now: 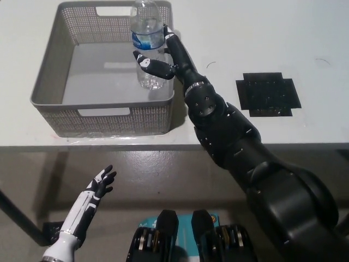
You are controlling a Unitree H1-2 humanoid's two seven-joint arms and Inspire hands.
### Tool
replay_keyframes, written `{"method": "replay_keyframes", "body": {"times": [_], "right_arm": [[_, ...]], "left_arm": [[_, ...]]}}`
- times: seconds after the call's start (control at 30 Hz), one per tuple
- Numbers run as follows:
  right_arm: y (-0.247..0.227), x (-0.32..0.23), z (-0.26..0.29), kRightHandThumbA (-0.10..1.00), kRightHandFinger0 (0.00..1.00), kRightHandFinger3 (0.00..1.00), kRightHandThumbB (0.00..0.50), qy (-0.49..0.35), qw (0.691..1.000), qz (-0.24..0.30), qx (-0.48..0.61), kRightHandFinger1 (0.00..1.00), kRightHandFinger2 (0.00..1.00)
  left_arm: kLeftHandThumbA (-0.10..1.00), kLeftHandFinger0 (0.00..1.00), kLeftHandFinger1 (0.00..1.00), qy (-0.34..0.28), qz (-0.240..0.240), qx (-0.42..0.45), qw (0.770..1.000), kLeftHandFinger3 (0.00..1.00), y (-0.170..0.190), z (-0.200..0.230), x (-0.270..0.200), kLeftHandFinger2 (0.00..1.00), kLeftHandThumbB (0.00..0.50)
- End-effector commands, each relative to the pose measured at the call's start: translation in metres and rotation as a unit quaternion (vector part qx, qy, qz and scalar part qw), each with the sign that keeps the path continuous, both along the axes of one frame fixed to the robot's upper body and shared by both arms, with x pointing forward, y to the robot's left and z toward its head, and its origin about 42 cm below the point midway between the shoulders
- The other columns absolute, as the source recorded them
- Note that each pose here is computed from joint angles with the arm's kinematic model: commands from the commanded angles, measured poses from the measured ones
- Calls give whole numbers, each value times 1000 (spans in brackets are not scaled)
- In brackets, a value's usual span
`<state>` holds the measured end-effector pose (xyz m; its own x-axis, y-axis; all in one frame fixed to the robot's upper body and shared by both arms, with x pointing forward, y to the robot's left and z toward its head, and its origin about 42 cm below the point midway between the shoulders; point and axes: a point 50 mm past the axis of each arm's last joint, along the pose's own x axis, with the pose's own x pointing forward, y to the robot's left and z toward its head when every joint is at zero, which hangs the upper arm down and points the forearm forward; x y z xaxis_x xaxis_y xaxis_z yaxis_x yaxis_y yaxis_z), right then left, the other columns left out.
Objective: Use the right hand to pick up a water botttle and place it into a container on the left side
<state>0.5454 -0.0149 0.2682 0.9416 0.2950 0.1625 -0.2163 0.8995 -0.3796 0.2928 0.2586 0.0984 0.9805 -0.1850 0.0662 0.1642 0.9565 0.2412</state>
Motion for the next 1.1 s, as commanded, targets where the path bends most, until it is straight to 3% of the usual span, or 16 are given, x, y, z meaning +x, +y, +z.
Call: {"method": "replay_keyframes", "body": {"times": [0.0,0.03,0.1,0.63,0.83,0.9,0.97,1.07], "right_arm": [[2,7,33,822,924,1000,449,-39,998,30,30,1000,1000],[1,7,34,931,1000,1000,494,-34,998,51,21,1000,1000],[1,8,35,1000,1000,1000,500,-30,997,66,-2,1000,1000],[-15,12,63,1000,1000,1000,500,-88,993,74,-7,1000,1000],[-53,4,81,1000,1000,1000,500,-148,986,68,21,1000,1000],[-71,-8,89,1000,1000,1000,500,-173,980,78,54,1000,1000],[-86,-21,94,1000,1000,1000,488,-191,976,77,65,1000,1000],[-125,-57,96,1000,1000,1000,496,-230,967,72,88,1000,1000]], "left_arm": [[1000,1000,1000,-21,-16,12,1000,1000,0,12,6,1000,189],[1000,1000,1000,-21,-16,10,1000,1000,0,12,7,1000,195],[1000,1000,1000,-21,-16,9,1000,1000,0,12,7,1000,194],[1000,1000,1000,-20,-23,8,999,1000,-4,13,10,1000,182],[1000,1000,1000,-20,-22,17,999,1000,-1,15,12,1000,187],[1000,1000,1000,-25,-24,19,999,1000,0,15,12,1000,164],[1000,1000,1000,-21,-23,13,999,1000,1,14,10,1000,191],[1000,1000,1000,-19,-19,16,1000,1000,2,12,8,1000,181]]}}
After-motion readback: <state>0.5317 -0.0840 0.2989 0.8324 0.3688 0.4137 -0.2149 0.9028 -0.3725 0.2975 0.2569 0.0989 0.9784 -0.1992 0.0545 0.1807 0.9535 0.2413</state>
